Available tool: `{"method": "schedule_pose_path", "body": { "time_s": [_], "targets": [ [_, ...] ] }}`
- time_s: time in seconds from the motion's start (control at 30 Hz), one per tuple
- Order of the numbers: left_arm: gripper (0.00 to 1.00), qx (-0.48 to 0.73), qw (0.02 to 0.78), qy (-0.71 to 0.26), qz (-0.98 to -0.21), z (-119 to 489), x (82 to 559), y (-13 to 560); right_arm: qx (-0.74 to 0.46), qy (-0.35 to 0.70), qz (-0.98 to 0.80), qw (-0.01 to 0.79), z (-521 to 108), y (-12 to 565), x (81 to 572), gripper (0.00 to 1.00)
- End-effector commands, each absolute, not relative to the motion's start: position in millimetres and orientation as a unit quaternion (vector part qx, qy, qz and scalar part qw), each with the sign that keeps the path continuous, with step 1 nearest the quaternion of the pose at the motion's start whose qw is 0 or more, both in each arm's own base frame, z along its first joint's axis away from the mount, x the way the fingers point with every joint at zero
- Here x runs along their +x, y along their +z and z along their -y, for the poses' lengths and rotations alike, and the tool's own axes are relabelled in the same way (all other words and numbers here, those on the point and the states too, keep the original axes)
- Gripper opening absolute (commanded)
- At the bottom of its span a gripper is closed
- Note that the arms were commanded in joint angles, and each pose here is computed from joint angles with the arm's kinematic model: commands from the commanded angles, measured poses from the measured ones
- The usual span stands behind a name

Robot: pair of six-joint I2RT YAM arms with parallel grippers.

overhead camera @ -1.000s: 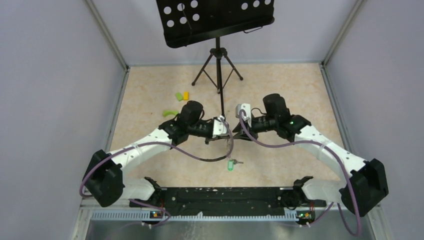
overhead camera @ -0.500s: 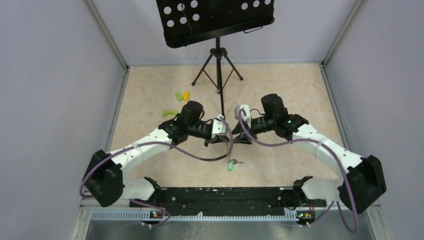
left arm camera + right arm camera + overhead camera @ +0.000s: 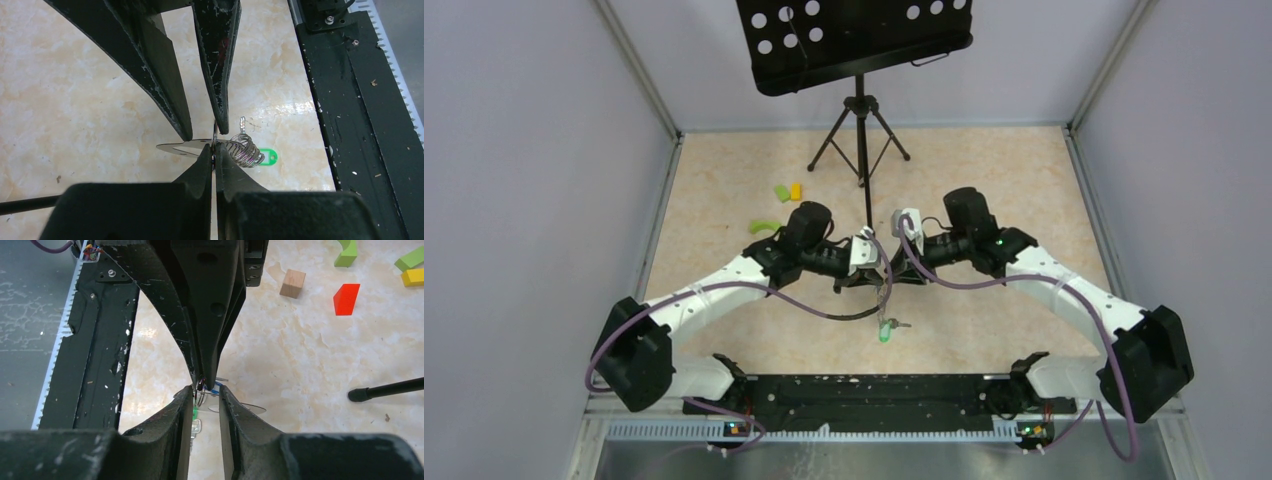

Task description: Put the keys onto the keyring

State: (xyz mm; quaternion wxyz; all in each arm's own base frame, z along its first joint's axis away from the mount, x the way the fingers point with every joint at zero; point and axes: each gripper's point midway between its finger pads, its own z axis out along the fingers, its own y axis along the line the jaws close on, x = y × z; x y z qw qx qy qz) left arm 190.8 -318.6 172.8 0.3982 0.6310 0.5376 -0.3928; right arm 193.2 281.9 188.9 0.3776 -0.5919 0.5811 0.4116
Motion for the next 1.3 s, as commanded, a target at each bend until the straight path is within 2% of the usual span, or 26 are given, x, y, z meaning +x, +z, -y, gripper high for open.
{"method": "schedule_pose_path", "body": {
  "time_s": [0.0,0.4,0.5,0.73,0.9,1.0,1.1,1.27],
  "targets": [
    [0.00,0.628,0.429,-0.392,-0.518,326.0,200.3,197.9,-0.598,0.416,-0.563,0.391,-291.3,200.3,198.0,0.24],
    [0.00,0.626,0.434,-0.389,-0.519,324.2,201.0,198.2,-0.594,0.407,-0.571,0.395,-292.7,195.9,201.9,0.10],
    [0.00,0.625,0.435,-0.389,-0.519,323.1,201.5,197.5,-0.593,0.407,-0.570,0.398,-292.8,198.1,201.6,0.00],
    [0.00,0.612,0.455,-0.400,-0.508,315.2,206.6,208.5,-0.585,0.407,-0.554,0.431,-294.0,216.4,203.7,0.00],
    [0.27,0.598,0.495,-0.414,-0.475,302.1,218.2,237.9,-0.565,0.434,-0.536,0.452,-295.3,243.1,208.5,0.00],
    [0.40,0.597,0.504,-0.424,-0.458,296.6,221.1,252.9,-0.554,0.456,-0.525,0.458,-297.8,256.2,209.8,0.00],
    [0.46,0.599,0.504,-0.431,-0.449,293.3,220.3,263.4,-0.548,0.470,-0.512,0.466,-301.6,266.2,210.9,0.00],
    [0.48,0.602,0.496,-0.447,-0.437,292.4,213.4,268.5,-0.536,0.485,-0.505,0.472,-304.4,271.3,210.0,0.00]
  ]
}}
